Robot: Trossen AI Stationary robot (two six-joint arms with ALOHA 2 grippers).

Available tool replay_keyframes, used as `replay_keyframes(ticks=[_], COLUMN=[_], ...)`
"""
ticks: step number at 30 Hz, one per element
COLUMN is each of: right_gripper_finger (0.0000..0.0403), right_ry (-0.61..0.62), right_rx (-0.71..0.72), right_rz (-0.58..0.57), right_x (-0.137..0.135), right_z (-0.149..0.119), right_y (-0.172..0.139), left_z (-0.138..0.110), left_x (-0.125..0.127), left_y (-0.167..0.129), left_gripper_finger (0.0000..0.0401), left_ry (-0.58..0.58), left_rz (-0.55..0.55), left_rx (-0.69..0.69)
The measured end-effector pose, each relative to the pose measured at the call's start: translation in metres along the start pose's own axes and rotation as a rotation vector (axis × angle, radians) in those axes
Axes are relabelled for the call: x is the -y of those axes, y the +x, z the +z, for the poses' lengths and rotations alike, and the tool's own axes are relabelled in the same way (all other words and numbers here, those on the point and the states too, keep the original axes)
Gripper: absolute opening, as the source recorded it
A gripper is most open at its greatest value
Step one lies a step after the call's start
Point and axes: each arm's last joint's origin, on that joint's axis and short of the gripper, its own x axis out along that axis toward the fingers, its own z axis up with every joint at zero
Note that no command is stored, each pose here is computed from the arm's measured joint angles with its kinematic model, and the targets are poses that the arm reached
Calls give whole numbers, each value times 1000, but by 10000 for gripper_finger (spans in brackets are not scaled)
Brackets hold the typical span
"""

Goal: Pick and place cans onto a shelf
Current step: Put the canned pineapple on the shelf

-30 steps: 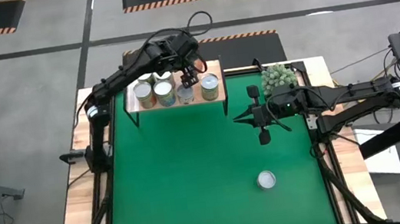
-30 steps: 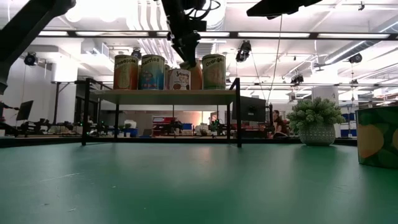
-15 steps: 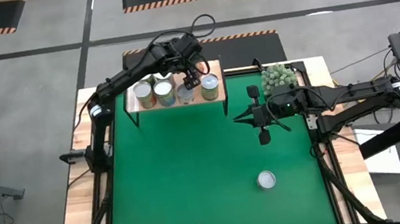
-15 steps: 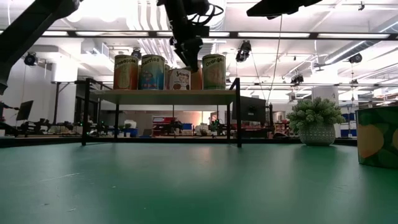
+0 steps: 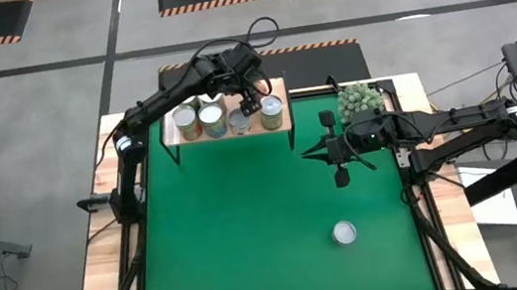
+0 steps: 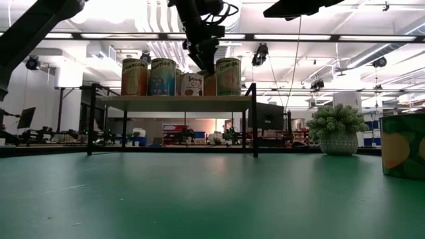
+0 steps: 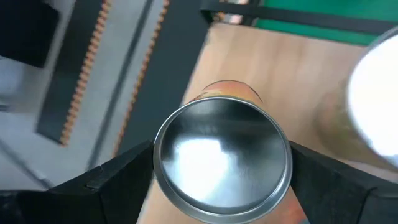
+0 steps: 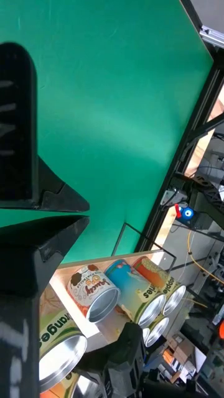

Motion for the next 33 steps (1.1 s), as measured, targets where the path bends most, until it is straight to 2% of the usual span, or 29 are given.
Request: replay_keyframes(ticks=[4, 33], right_gripper_finger=[9, 9], right_ry=[0, 0], right_rx=[0, 0], right_rz=[0, 0], right_x=[0, 0], right_z=[0, 0], right_y=[0, 0], left_z=[0, 0], left_x=[1, 1], left_y=[0, 0], left_gripper_finger=[327, 327], left_ry=[-6, -6], left_rz=[-29, -30], left_rx=[8, 5])
